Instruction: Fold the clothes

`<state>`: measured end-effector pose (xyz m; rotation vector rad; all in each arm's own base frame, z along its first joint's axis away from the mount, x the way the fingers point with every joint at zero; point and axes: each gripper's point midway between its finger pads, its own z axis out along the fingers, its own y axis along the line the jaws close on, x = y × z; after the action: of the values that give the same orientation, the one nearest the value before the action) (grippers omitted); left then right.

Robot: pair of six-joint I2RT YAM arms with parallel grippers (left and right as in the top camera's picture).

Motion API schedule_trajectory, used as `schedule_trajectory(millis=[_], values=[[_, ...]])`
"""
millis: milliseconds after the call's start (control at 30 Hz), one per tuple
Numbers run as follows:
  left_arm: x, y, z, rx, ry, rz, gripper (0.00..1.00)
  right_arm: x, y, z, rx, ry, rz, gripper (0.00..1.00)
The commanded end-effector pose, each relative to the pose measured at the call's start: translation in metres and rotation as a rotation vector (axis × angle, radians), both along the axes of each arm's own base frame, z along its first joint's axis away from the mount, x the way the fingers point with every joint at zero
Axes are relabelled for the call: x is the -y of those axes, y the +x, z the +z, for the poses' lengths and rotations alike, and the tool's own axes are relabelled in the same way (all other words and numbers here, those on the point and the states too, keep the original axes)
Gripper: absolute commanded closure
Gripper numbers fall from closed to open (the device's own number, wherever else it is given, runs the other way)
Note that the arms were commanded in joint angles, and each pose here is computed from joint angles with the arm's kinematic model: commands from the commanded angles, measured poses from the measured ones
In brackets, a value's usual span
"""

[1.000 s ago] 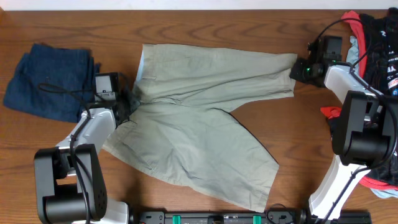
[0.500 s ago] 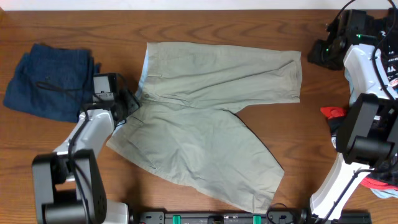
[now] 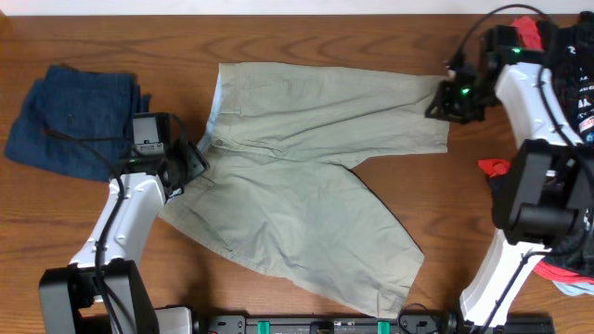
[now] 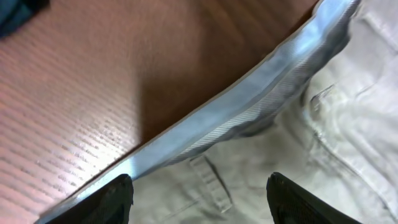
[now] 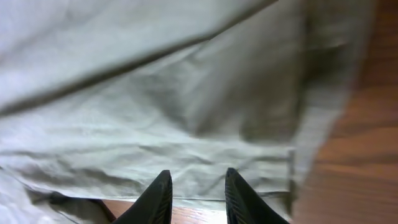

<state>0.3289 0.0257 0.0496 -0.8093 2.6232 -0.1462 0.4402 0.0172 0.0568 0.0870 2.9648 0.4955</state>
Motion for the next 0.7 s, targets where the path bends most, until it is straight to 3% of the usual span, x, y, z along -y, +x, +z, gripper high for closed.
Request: schedule_trajectory(millis=[0,400,533,667], values=[[-0.002,-0.003,-0.004,-0.028,0.008,-0.002,0.30,-0.004,-0.016,-0.019,-0.039,-0.065,0.062,0.73],[0.002,-0.023,-0.011,-0.115,-0.010,-0.001,0.30,-0.005,-0.023,-0.066,-0.005,-0.099,0.060,0.73],[0.013,-0.023,-0.011,-0.111,-0.068,-0.023,0.30,0.006,0.000,-0.069,0.098,-0.166,0.029,0.73],[0.026,-0.022,-0.010,-0.106,-0.137,-0.049,0.30,0.019,0.046,-0.057,0.290,-0.233,-0.002,0.72]])
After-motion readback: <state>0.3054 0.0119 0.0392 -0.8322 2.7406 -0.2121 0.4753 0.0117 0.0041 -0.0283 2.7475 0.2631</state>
